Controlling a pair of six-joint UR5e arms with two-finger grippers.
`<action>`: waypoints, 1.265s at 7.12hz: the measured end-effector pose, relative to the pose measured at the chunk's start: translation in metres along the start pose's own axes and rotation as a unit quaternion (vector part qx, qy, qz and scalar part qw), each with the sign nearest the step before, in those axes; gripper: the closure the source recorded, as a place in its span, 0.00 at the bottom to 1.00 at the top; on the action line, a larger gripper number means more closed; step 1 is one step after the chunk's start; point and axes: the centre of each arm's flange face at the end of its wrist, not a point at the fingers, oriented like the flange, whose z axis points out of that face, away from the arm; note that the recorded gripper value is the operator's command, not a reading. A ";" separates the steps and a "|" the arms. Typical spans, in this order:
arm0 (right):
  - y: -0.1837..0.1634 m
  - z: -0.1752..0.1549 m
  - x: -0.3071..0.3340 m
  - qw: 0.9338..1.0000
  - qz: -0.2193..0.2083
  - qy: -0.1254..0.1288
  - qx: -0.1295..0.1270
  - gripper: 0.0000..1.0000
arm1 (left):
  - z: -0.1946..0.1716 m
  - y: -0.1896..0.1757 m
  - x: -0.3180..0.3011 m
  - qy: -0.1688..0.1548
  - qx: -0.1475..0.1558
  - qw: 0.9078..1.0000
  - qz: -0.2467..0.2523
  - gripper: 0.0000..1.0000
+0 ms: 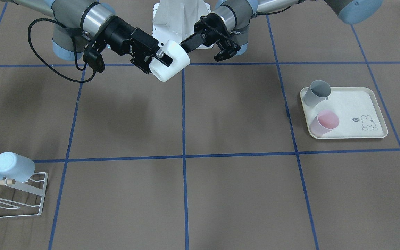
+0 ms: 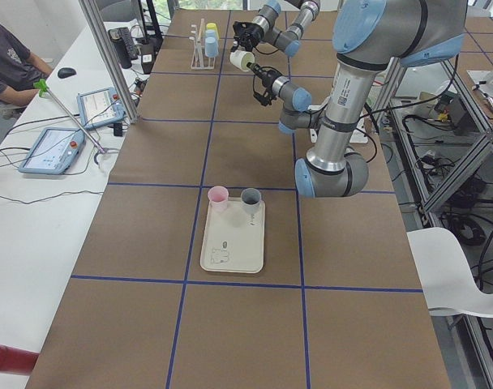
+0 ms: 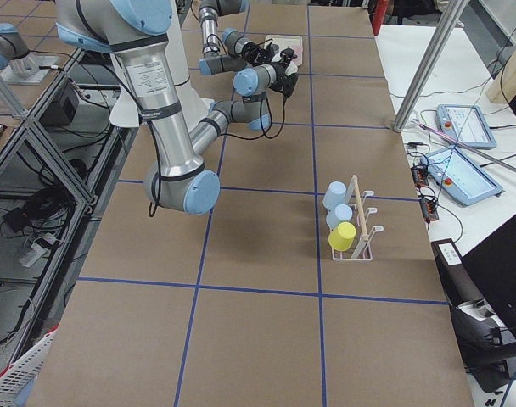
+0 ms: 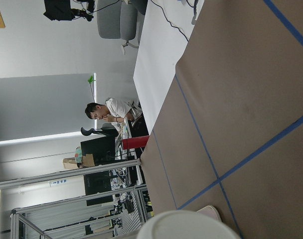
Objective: Transfer IKEA cup to right arm and place on rack
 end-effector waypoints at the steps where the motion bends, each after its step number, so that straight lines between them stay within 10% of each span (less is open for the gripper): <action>1: 0.000 0.000 0.000 1.000 0.000 0.000 0.000 0.15 | 0.000 0.001 0.000 0.000 -0.001 1.000 -0.001 1.00; 2: 0.000 0.001 0.000 1.000 0.000 0.000 0.000 0.99 | 0.001 0.002 0.000 0.001 -0.001 1.000 -0.001 0.55; 3: 0.000 0.001 0.000 1.000 0.001 0.000 0.000 1.00 | 0.001 0.002 0.000 0.001 -0.001 1.000 -0.001 0.01; 9: -0.013 -0.003 -0.007 1.000 -0.005 -0.005 0.012 1.00 | 0.000 -0.005 0.003 0.002 0.001 1.000 0.019 0.00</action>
